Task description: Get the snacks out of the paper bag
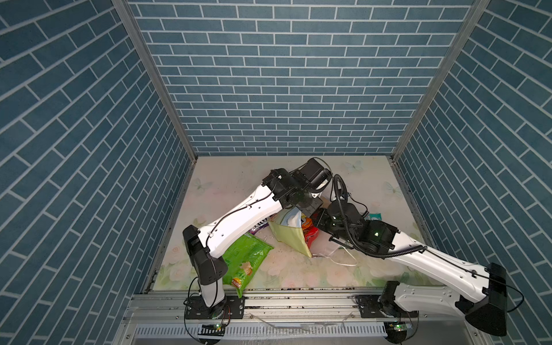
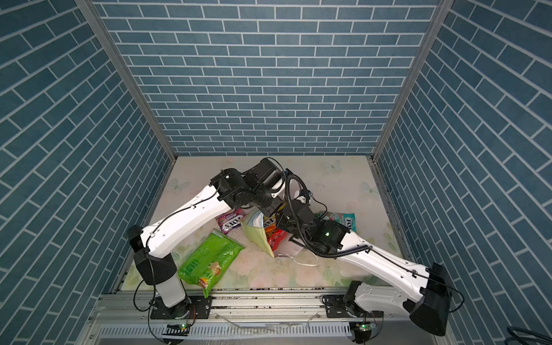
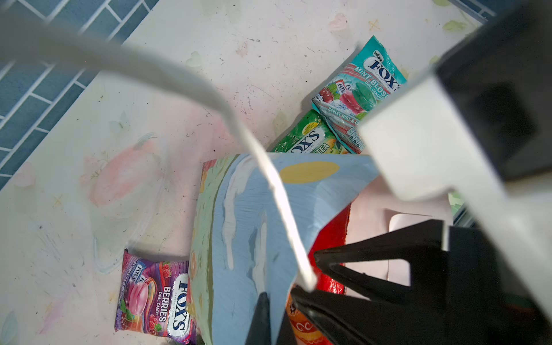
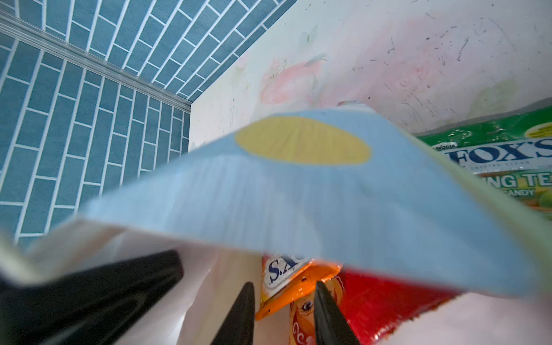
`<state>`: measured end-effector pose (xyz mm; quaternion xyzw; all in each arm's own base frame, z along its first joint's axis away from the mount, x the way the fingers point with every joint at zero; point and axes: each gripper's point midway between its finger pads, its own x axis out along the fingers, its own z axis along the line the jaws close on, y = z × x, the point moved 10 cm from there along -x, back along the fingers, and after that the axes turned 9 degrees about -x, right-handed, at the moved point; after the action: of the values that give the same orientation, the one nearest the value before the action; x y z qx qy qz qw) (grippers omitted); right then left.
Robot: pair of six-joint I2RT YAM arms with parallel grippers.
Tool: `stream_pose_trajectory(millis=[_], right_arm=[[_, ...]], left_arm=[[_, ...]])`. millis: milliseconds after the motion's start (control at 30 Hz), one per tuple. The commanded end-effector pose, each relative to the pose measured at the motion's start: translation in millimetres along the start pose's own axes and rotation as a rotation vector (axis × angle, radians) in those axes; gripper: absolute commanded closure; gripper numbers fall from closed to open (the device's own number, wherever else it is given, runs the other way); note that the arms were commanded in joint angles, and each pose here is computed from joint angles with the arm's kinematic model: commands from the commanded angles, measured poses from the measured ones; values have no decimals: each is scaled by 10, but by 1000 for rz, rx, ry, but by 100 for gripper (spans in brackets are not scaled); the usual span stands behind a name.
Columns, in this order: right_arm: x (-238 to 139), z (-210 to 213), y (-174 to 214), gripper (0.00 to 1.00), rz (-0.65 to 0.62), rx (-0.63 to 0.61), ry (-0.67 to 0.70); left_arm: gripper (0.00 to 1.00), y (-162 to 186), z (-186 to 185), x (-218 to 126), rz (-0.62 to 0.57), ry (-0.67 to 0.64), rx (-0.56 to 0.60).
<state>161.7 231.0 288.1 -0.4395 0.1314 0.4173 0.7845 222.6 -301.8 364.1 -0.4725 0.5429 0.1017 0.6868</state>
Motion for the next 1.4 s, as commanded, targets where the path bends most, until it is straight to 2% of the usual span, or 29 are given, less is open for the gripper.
stream_pose_trajectory(millis=[0,500,1367], right_arm=[[90,31,4,66,-22,-9,1],[292,-215,219,66,-22,102,48],[553,-246,236,65,-87,106,107]], left_arm=[[99,-31,-25,-141,-52,26,8],[97,-62,12,-160,-51,52,-6],[97,-72,4,-241,-61,79,-1]])
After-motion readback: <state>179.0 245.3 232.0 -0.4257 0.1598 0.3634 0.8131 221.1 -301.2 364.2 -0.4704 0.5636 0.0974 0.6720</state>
